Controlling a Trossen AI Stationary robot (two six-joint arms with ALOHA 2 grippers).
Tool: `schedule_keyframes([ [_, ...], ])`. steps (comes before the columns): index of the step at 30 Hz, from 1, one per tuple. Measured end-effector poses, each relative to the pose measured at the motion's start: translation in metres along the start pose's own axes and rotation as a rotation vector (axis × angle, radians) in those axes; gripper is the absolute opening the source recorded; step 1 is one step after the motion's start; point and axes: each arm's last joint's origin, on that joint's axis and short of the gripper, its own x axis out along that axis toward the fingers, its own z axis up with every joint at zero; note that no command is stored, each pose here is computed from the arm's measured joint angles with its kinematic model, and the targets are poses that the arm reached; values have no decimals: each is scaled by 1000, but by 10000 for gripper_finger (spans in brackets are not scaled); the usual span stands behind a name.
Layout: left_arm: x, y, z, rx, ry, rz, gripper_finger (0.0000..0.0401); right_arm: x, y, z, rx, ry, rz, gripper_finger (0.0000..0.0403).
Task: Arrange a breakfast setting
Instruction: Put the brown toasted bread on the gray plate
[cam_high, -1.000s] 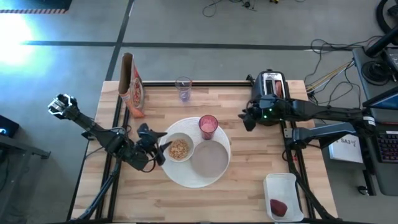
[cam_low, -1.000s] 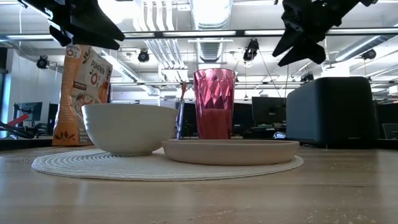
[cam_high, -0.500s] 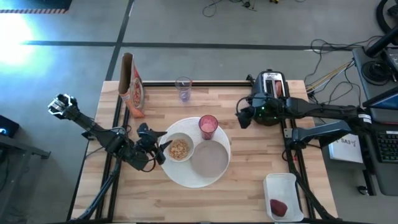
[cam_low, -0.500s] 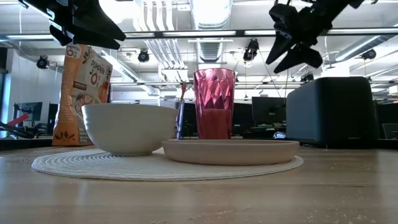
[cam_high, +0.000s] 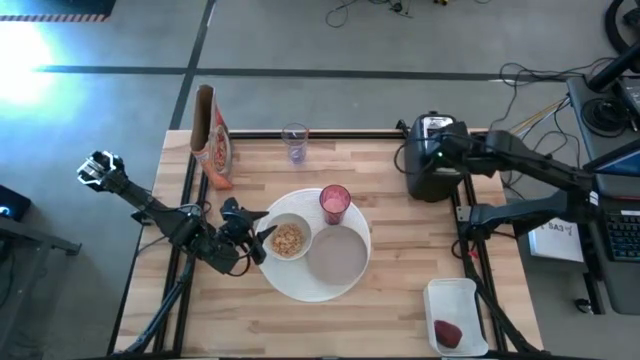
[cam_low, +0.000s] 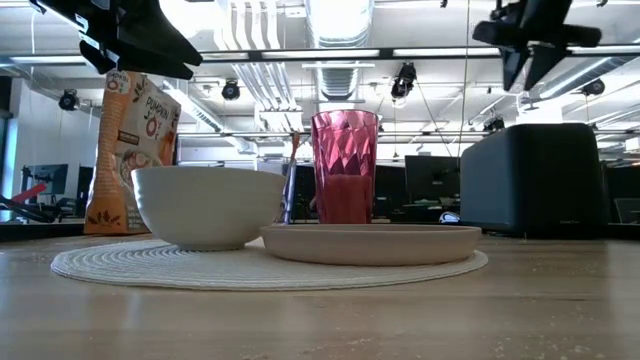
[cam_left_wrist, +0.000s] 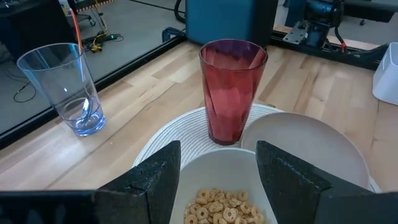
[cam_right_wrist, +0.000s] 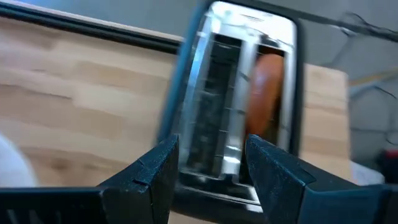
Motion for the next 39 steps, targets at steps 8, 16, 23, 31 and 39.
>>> schedule_keyframes([
  [8,0,0,0,-4,-2,-2,194,25,-11,15,10,69,-156,176],
  [16,0,0,0,3,0,0,194,54,-20,31,12,175,-258,175],
  [23,0,1,-2,24,10,8,194,70,-17,40,7,201,-262,175],
  [31,0,1,-2,25,18,2,194,89,-22,48,43,247,-319,175],
  [39,2,3,-8,38,26,8,194,101,-19,51,21,265,-333,165],
])
